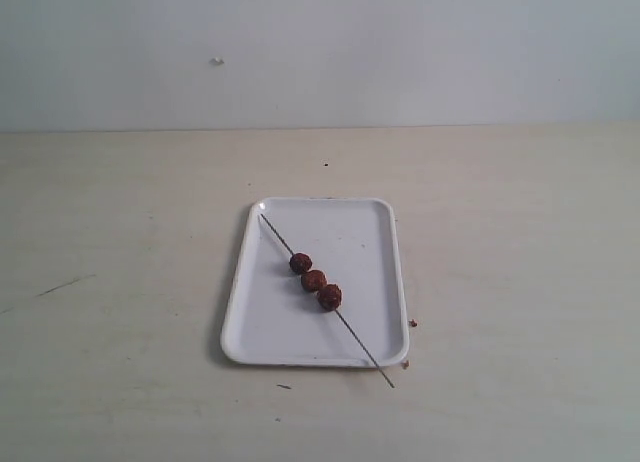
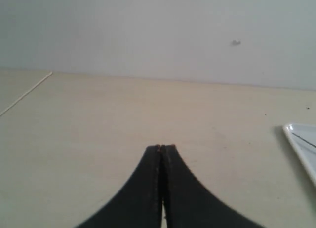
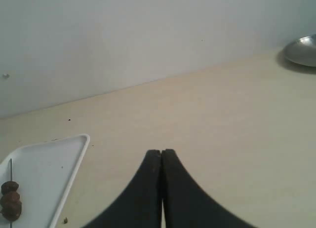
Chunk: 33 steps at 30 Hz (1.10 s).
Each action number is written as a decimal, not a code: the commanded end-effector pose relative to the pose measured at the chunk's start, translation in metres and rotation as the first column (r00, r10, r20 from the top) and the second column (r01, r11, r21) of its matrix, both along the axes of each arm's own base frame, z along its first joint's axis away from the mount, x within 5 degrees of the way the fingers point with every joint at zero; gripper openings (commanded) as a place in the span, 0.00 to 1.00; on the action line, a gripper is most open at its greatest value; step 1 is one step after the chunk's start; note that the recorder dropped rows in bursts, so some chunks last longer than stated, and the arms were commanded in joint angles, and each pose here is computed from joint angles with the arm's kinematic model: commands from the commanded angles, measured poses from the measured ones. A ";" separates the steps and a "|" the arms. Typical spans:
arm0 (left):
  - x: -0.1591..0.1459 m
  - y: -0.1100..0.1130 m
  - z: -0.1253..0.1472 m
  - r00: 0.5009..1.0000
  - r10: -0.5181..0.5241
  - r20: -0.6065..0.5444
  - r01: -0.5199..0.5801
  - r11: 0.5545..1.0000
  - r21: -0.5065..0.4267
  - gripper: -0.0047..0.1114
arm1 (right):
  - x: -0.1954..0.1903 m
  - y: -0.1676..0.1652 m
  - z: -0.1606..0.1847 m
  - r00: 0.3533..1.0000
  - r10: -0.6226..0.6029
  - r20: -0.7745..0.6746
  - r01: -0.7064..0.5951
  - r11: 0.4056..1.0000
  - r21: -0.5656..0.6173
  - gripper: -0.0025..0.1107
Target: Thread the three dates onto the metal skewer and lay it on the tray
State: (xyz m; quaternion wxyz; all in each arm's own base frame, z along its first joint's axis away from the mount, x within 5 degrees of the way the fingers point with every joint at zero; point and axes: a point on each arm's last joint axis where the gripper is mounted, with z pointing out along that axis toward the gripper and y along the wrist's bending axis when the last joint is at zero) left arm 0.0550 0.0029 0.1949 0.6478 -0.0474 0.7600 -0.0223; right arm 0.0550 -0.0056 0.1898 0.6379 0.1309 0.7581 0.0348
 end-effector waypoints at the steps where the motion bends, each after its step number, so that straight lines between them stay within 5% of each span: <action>1: -0.001 0.002 -0.011 0.997 0.033 -0.074 -0.034 0.999 -0.023 0.04 | 0.000 0.000 -0.001 1.000 -0.007 0.006 0.007 1.000 -0.001 0.02; 33: -0.002 0.004 -0.014 0.993 0.044 -0.108 -0.044 0.999 0.000 0.04 | 0.000 0.000 -0.001 1.000 -0.007 0.006 0.007 1.000 -0.001 0.02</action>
